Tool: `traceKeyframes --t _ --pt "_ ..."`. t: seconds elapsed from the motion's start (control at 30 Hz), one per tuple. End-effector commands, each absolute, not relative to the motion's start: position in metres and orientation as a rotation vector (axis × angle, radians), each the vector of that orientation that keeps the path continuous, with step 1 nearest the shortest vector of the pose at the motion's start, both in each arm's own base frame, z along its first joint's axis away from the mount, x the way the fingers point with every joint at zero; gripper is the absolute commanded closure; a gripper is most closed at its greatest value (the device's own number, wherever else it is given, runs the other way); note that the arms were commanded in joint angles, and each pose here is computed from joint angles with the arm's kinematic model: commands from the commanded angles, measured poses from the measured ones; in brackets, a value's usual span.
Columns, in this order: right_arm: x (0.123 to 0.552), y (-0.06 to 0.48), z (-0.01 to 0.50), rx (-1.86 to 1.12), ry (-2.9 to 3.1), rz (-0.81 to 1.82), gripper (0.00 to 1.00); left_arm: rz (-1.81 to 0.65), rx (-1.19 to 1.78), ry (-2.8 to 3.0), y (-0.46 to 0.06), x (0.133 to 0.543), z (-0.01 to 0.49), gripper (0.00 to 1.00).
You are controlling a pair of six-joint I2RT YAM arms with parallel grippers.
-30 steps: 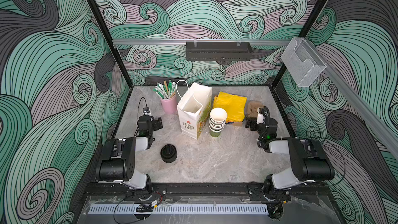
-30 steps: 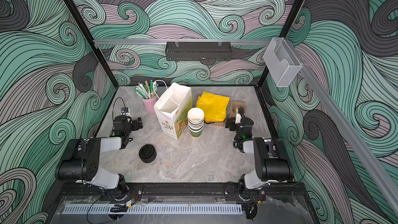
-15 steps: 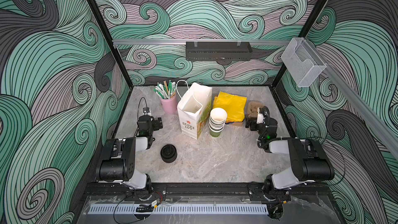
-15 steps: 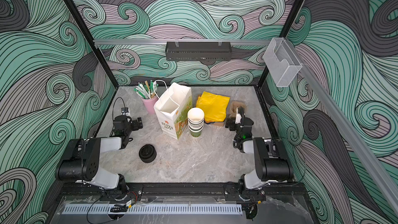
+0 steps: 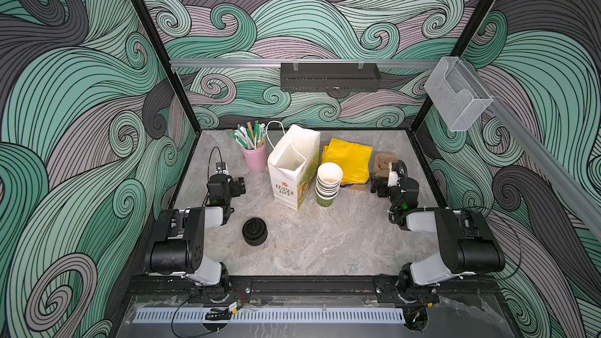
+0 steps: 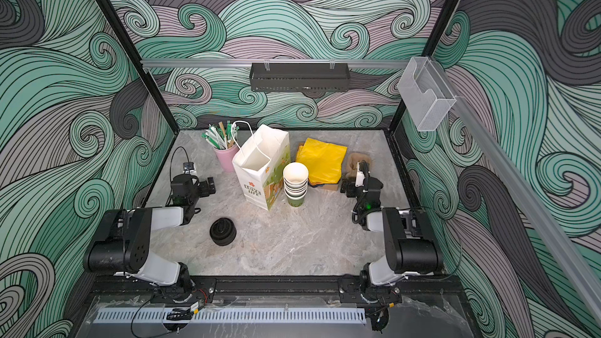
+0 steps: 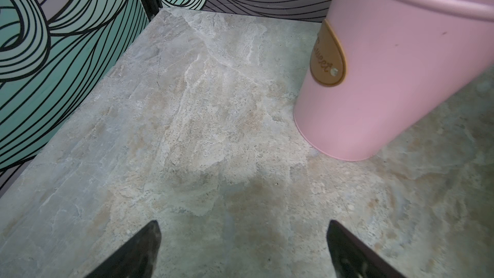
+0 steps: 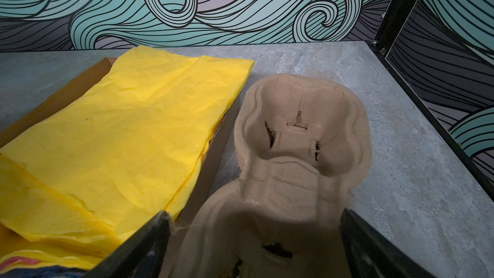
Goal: Pack a coffee takeout order
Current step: Pick up the coffee cup.
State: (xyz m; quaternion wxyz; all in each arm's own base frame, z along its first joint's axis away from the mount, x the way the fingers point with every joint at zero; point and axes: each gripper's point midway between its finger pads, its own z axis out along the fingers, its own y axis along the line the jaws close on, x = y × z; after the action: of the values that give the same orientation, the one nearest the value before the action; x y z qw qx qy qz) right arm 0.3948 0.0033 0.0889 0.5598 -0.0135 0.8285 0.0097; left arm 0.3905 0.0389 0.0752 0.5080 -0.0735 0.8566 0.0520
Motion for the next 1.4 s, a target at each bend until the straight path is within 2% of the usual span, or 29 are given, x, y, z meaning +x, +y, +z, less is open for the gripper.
traceKeyframes --t 0.0,0.2,0.43,0.63,0.77,0.9,1.37 --pt "0.398 -0.006 0.11 0.02 1.95 -0.022 0.02 0.16 -0.177 1.988 0.043 0.396 0.11 0.01" --pt "0.386 -0.014 0.163 0.136 2.002 -0.019 0.03 0.17 -0.38 2.011 0.057 0.372 0.16 0.01" --pt "0.345 -0.011 0.183 0.349 2.061 0.123 0.07 0.068 -0.621 1.924 0.063 0.341 0.191 0.01" --pt "0.307 0.009 0.192 0.411 2.129 0.297 0.12 -0.245 -0.506 1.909 0.018 0.326 0.219 0.01" --pt "0.286 0.024 0.203 0.37 2.211 0.355 0.13 -0.473 -0.421 1.924 -0.017 0.314 0.23 0.01" --pt "0.273 0.045 0.216 0.282 2.272 0.401 0.15 -0.584 -0.4 1.973 -0.037 0.299 0.23 0.02" --pt "0.244 0.121 0.245 -0.182 2.544 0.367 0.15 -0.657 -0.375 1.906 -0.051 0.274 0.237 0.03"
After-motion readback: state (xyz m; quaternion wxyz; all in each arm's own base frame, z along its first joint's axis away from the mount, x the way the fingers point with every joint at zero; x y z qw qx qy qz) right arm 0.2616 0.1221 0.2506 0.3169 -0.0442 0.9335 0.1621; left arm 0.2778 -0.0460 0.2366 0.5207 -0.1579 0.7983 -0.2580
